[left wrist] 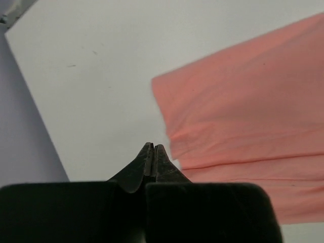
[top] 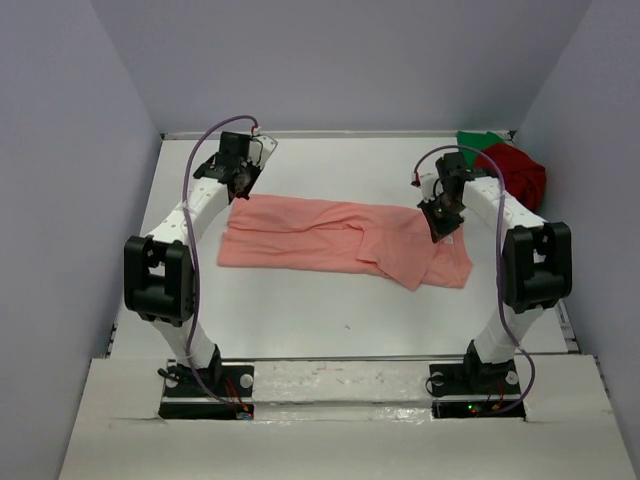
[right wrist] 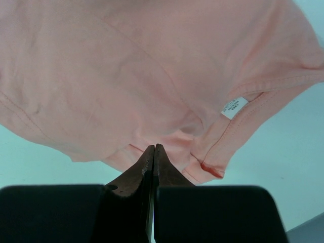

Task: Fold and stack the t-shirts
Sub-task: Rotate the tshirt 90 degrees

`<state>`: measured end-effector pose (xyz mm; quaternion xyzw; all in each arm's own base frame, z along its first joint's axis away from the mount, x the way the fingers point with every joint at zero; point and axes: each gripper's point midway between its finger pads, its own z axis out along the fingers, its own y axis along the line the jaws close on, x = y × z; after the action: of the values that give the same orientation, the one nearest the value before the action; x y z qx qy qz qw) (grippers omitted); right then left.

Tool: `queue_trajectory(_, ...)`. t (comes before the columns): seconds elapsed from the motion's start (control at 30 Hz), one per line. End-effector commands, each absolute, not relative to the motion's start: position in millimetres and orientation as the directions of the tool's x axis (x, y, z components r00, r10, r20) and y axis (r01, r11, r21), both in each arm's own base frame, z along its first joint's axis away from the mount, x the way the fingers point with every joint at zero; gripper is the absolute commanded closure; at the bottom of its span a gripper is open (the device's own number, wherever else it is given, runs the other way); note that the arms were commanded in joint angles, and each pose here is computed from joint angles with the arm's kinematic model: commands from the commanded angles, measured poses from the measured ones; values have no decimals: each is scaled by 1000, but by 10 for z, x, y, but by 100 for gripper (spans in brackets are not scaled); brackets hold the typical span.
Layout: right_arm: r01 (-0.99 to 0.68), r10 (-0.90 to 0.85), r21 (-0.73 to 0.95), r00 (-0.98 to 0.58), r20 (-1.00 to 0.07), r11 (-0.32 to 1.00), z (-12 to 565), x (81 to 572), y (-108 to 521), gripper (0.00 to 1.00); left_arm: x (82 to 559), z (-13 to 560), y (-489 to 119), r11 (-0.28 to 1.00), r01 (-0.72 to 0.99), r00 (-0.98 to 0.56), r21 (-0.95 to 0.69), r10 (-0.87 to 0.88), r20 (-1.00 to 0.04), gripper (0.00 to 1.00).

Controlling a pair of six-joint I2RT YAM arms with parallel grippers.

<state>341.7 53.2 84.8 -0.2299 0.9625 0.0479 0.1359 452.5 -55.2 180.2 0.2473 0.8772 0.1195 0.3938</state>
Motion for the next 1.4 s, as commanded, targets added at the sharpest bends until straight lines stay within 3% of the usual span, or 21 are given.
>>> queue_trajectory(0.0,-446,-412,73,-869,-274,892,659,3428,580,100,4347,1236,-766,843,465,-628,270,529,-571,100)
queue_trajectory(0.23,-443,-412,126,-886,-210,888,374,3468,637,100,4300,710,-644,840,463,-719,281,542,-435,100)
queue_trajectory(0.83,-442,-422,141,-894,-153,886,150,3872,678,100,3958,47,-589,823,520,-773,226,567,-284,100)
queue_trajectory(1.3,-452,-420,188,-888,-188,872,-85,4772,797,100,3011,119,-538,786,610,-764,102,617,-186,100)
queue_trajectory(1.37,-464,-421,166,-875,-239,870,65,4985,816,100,2877,137,-531,776,624,-762,87,630,-151,100)
